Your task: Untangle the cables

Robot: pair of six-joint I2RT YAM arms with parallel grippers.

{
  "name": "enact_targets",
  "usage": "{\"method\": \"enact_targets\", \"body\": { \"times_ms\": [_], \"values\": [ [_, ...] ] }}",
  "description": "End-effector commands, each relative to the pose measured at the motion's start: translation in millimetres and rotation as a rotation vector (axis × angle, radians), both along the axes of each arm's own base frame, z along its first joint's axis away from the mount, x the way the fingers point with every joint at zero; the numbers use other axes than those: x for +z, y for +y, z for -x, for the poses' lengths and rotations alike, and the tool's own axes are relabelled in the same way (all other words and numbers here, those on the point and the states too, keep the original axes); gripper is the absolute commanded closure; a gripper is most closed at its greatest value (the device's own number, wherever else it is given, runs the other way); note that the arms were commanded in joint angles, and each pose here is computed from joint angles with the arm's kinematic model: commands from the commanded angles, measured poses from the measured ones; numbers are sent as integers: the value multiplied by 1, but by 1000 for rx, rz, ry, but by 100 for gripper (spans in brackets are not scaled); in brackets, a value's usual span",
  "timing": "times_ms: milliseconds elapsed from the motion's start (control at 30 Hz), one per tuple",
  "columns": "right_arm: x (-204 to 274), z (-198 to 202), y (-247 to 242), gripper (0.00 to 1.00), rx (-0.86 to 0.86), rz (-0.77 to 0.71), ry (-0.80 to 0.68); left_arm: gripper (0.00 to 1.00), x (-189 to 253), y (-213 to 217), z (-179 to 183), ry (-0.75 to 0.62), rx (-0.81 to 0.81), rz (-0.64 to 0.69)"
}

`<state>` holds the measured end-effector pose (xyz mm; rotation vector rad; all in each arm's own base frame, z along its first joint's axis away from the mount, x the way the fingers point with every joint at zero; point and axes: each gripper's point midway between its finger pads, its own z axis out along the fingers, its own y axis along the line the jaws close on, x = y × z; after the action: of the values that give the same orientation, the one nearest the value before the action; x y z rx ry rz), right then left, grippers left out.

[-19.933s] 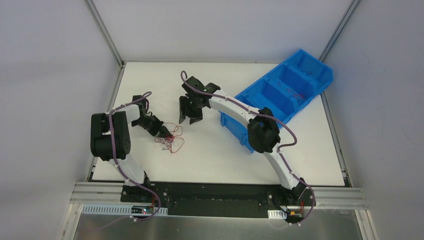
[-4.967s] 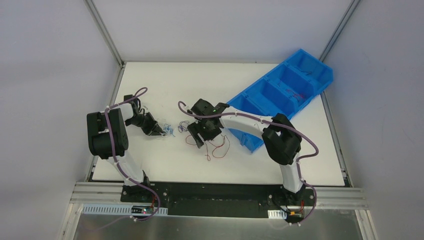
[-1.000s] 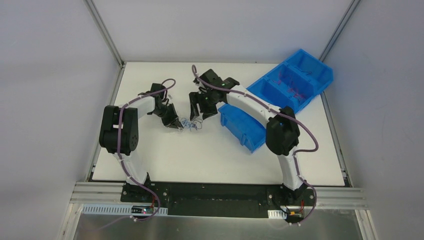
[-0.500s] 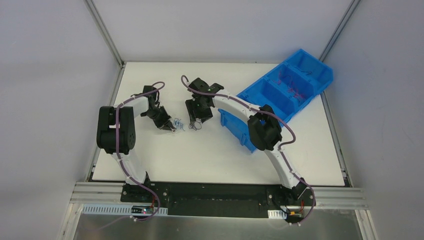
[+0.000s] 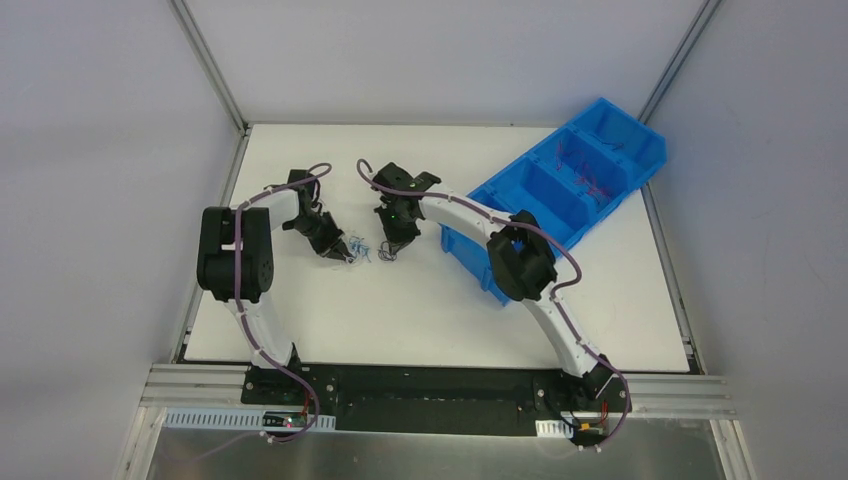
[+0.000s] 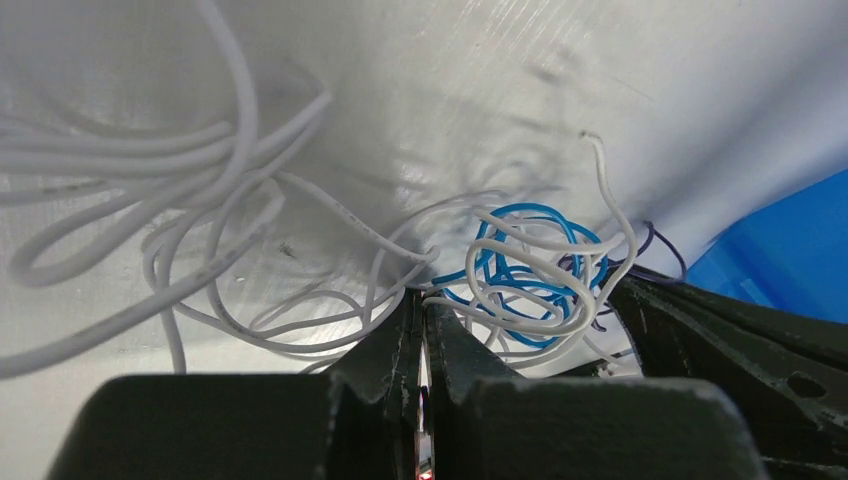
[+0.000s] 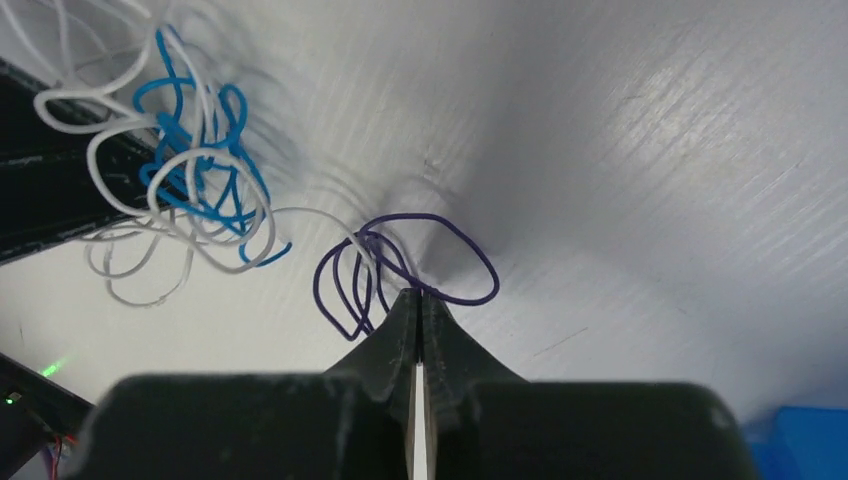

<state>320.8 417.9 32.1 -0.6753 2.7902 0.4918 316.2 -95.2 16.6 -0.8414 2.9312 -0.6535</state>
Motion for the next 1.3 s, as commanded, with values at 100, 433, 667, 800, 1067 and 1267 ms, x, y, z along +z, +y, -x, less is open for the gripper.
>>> {"method": "enact_targets", "body": {
  "times_ms": [100,433,667,800,1067,1267],
  "values": [
    [153,-4,-11,100,16,-224,-175,100,-16,9,-4,30,-16,-43],
    [299,-31,-102,100,-139,-503,-318,100,-24,32,-7,19,27,-57],
    [366,-15,-108,100,-95,-680,-412,97,-15,38,-22,-34,54,-14],
    [371,-13,-107,100,-63,-688,-432,64,45,15,-51,-243,-16,109],
    [349,19,-107,100,98,-653,-349,1,262,-53,-74,-854,-240,492],
    [336,50,-104,100,215,-658,-237,3,317,-116,-53,-944,-304,767]
  ]
}}
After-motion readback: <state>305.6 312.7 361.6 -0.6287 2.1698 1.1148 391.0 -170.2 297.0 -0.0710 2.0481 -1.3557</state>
